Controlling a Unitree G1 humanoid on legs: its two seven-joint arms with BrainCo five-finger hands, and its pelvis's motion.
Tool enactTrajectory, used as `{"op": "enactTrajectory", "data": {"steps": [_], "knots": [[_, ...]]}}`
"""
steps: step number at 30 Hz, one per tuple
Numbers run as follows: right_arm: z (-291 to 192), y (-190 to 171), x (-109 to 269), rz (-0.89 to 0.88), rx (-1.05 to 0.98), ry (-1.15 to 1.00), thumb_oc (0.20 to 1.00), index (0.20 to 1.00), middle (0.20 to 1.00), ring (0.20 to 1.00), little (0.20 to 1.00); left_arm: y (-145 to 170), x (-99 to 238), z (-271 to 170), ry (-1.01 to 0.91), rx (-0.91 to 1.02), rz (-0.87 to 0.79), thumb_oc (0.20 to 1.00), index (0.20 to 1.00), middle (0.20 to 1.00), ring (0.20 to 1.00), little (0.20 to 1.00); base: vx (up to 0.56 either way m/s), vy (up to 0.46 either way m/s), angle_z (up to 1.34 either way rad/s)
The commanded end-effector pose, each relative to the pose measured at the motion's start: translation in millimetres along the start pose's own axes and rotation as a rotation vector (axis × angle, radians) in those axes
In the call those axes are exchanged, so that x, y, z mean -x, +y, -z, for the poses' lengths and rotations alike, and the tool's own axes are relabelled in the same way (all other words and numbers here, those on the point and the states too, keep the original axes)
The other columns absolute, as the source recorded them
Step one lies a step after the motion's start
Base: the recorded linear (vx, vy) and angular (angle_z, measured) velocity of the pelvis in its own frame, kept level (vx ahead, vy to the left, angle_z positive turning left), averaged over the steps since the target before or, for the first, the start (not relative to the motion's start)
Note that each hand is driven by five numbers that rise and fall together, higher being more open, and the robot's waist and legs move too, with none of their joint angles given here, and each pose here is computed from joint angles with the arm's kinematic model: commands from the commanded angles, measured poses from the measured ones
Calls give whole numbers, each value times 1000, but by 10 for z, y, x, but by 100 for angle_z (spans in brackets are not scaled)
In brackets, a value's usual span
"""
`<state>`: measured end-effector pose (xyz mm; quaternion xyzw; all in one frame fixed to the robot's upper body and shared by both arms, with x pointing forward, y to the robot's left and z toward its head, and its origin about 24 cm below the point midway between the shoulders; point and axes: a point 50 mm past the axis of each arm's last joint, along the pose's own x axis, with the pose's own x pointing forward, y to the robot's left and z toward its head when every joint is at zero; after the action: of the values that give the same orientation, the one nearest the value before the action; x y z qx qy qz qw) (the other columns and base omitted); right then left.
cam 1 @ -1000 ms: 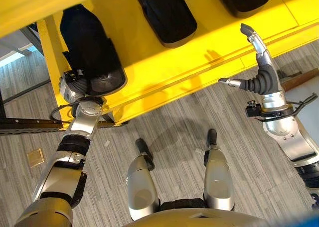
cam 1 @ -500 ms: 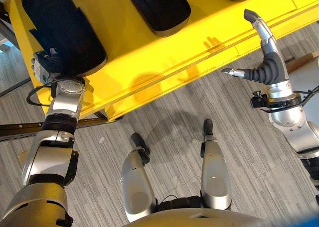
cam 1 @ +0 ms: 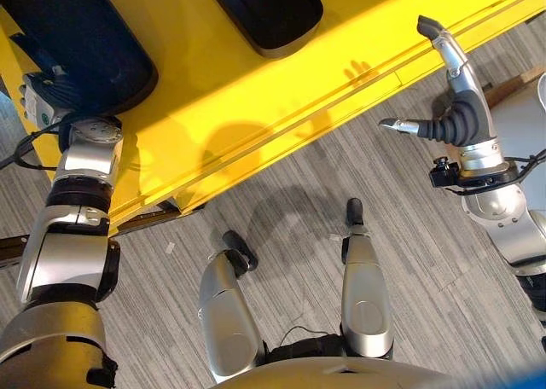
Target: Move parts from the plastic box to the shelf.
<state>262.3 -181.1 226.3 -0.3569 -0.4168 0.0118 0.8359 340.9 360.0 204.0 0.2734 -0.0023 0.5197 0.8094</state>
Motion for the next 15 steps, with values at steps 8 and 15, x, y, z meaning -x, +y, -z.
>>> {"op": "enactTrajectory", "data": {"steps": [8, 15], "knots": [[-85, -243, -5, 66, 44, -63, 1000, 1000, 1000, 1000, 1000, 398, -210, 145, -57, -144, -94, 200, 200, 200, 200, 200, 1, 4, 0], [-54, -260, 27, 66, 48, -46, 1000, 1000, 1000, 1000, 1000, 414, -161, 337, -80, -285, -76, 200, 200, 200, 200, 200, 0, 0, 0]]}}
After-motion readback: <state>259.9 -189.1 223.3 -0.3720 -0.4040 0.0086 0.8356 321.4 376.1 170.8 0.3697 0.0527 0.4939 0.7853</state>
